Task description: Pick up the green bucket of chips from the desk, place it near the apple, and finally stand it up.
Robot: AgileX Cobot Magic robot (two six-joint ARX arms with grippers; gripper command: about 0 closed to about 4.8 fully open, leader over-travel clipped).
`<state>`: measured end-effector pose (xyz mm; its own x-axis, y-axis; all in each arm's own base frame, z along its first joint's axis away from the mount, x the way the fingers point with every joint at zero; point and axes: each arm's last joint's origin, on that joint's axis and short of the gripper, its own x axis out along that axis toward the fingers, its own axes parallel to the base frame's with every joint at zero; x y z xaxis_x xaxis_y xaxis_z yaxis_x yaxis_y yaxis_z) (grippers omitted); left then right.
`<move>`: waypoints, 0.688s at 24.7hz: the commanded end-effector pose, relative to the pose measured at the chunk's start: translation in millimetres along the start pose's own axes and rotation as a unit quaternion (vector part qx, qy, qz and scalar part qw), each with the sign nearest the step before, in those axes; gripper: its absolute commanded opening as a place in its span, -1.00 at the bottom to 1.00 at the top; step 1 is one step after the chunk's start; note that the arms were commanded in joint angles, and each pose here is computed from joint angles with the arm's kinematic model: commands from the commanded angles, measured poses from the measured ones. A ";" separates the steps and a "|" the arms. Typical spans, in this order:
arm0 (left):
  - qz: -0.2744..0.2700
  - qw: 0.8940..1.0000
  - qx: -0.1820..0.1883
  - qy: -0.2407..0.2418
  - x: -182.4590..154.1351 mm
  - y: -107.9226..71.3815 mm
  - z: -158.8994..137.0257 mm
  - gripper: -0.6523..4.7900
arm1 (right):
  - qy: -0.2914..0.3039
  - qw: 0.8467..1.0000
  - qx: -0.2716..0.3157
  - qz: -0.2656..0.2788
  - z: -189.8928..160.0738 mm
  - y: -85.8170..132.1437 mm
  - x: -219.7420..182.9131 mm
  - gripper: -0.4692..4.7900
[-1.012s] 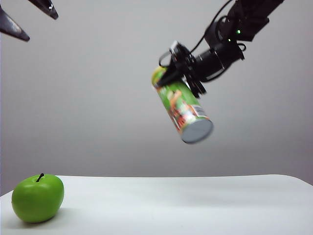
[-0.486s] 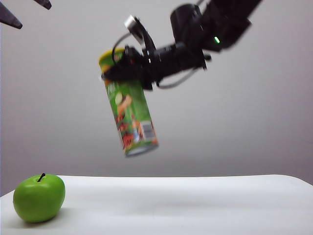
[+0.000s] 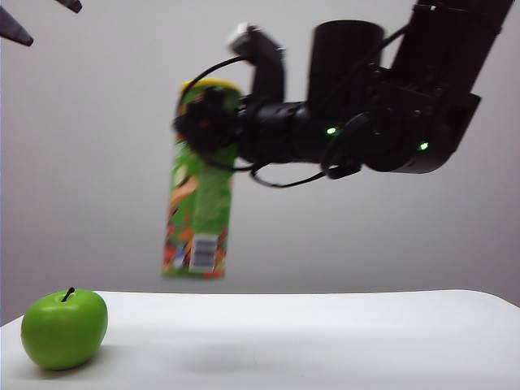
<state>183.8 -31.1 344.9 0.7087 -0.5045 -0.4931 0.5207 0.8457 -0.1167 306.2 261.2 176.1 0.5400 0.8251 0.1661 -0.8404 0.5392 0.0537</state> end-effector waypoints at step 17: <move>-0.036 0.998 -0.020 -0.050 -15.5 -17.2 -52.8 1.00 | 0.027 0.998 -0.035 -0.055 -46.5 20.5 14.2 0.05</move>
<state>138.8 -28.0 307.5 0.7203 -0.5578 -0.4124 0.5389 0.8243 -0.1738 300.2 287.8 133.4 0.6361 0.7662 0.0906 -0.7689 0.6393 -0.0074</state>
